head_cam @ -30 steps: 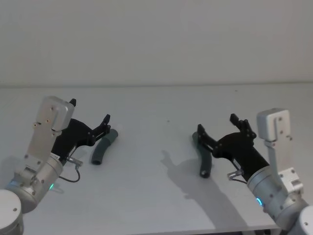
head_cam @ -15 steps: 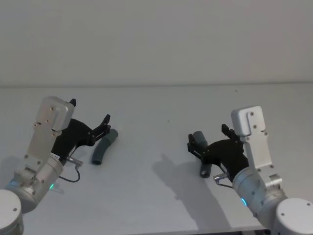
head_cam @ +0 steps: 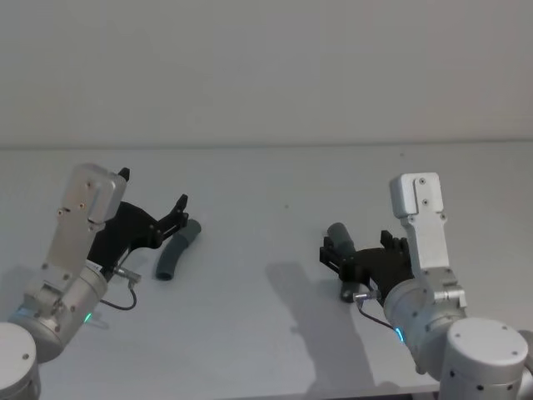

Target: Use both hands to pick up one end of the pipe from the table, align the ends, and insert them.

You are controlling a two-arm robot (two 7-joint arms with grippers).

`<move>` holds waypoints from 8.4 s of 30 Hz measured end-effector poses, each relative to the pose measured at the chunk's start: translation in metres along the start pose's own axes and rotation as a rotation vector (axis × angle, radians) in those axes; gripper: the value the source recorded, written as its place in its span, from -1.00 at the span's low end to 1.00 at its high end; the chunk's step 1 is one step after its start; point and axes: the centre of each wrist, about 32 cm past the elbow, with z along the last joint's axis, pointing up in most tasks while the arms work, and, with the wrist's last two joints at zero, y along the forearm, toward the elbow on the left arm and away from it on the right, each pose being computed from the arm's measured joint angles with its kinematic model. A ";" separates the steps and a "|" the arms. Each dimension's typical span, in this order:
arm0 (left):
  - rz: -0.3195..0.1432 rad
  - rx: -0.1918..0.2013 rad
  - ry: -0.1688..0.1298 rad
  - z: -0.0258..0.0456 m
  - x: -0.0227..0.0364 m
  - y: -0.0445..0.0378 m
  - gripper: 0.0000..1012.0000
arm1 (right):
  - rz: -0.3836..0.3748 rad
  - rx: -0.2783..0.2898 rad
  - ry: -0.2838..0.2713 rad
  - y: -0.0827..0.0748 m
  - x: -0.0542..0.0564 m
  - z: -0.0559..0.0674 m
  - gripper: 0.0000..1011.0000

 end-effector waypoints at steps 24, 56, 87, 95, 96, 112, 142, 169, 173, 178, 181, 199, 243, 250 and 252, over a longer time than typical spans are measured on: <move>0.000 0.000 0.000 0.0000 0.0000 0.0000 0.98 | 0.035 -0.118 0.028 0.021 0.015 0.005 0.98; 0.000 0.000 0.000 0.0000 0.0000 0.0000 0.98 | 0.033 -0.105 -0.028 0.054 0.047 -0.006 0.98; 0.000 0.000 0.000 0.0000 0.0000 0.0000 0.98 | 0.046 -0.145 -0.125 0.060 0.032 -0.007 0.98; 0.000 0.000 0.000 0.0000 0.0000 0.0000 0.98 | 0.042 -0.155 -0.143 0.059 0.029 -0.010 0.98; 0.000 0.000 0.000 0.0000 0.0000 0.0000 0.98 | 0.041 -0.156 -0.146 0.059 0.028 -0.010 0.99; 0.000 0.000 0.000 0.0000 0.0000 0.0000 0.98 | 0.035 -0.176 -0.157 0.062 0.022 -0.010 0.49; 0.000 0.000 0.000 0.0000 0.0000 0.0000 0.98 | 0.041 -0.195 -0.151 0.065 0.018 -0.009 -0.58; 0.000 0.000 0.000 0.0000 0.0000 0.0000 0.98 | 0.097 0.100 -0.212 0.046 0.033 -0.005 -0.60; 0.000 0.000 0.000 0.0000 0.0000 0.0000 0.98 | 0.116 0.161 -0.234 0.041 0.036 -0.005 -0.60; 0.000 0.000 0.000 0.0000 0.0000 0.0000 0.98 | 0.149 0.225 -0.269 0.036 0.042 -0.006 -0.60; 0.000 0.000 0.000 0.0000 0.0000 0.0000 0.98 | 0.178 0.266 -0.294 0.033 0.045 -0.007 -0.60; 0.000 0.000 0.000 0.0000 0.0000 0.0000 0.98 | 0.404 0.428 -0.486 0.021 0.076 -0.007 -0.60; 0.000 0.000 0.000 0.0000 0.0000 0.0000 0.98 | 0.561 0.590 -0.781 0.037 0.107 -0.008 -0.60; 0.000 0.000 0.000 0.0000 0.0000 0.0000 0.98 | 0.531 0.602 -0.777 0.038 0.106 -0.013 -0.60; 0.000 0.000 0.000 0.0000 0.0000 0.0000 0.98 | 0.533 0.606 -0.781 0.038 0.107 -0.015 -0.60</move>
